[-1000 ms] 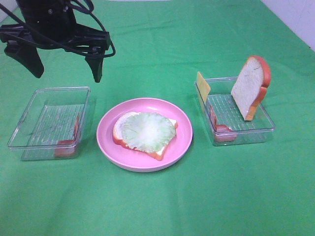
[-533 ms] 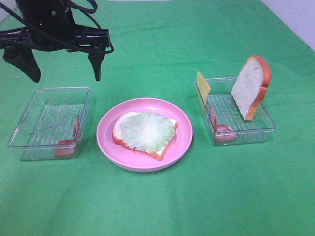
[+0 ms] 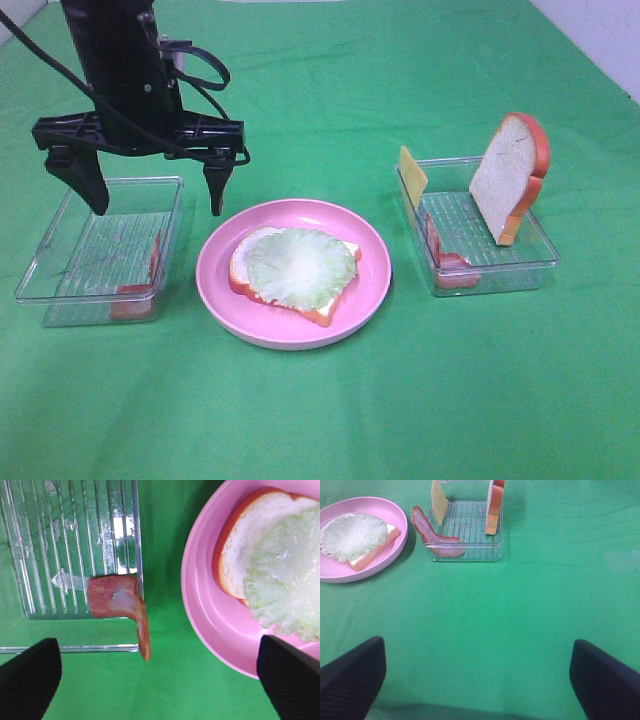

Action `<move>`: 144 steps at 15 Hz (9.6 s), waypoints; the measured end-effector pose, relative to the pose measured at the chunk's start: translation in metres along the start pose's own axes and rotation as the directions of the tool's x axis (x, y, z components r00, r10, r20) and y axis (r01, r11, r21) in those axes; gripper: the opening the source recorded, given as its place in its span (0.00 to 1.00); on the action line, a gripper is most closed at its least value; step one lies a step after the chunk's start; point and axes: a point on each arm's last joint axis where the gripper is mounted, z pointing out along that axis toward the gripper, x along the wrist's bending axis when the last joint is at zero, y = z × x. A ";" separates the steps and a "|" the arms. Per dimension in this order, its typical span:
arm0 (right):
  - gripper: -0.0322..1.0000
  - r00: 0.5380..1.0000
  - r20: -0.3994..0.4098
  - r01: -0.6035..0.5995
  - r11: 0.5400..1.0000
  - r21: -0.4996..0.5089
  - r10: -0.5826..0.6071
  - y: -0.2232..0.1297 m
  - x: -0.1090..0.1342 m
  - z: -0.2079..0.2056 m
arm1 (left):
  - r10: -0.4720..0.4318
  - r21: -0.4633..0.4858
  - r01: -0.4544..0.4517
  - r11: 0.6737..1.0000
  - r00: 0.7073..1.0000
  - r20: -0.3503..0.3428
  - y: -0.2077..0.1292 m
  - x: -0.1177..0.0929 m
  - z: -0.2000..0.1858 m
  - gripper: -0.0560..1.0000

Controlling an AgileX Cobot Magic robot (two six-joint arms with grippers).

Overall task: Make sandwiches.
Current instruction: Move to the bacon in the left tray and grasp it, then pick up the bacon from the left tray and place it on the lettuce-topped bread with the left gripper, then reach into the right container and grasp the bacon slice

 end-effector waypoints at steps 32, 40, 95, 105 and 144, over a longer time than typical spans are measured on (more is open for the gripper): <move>0.95 1.000 0.000 0.000 1.000 0.000 0.000 0.000 0.000 0.000 | 0.055 0.142 -0.042 0.989 0.995 -0.083 0.002 -0.002 0.065 0.59; 0.95 1.000 0.000 0.000 1.000 0.000 0.000 0.000 0.000 0.000 | 0.057 0.131 -0.044 0.990 0.993 -0.103 0.003 0.000 0.065 0.06; 0.95 1.000 0.000 0.000 1.000 0.000 0.000 0.000 0.000 0.000 | 0.400 0.024 -0.418 0.908 0.883 0.246 0.019 -0.071 0.048 0.05; 0.95 1.000 0.000 0.000 1.000 0.000 0.000 0.000 0.000 0.000 | 0.408 -0.028 -0.412 0.911 0.886 0.222 0.024 -0.071 0.049 0.56; 0.95 1.000 0.000 0.000 1.000 0.001 0.000 0.000 0.000 0.000 | 0.025 -0.545 -0.024 0.838 1.000 -0.005 -0.299 0.202 -0.087 0.99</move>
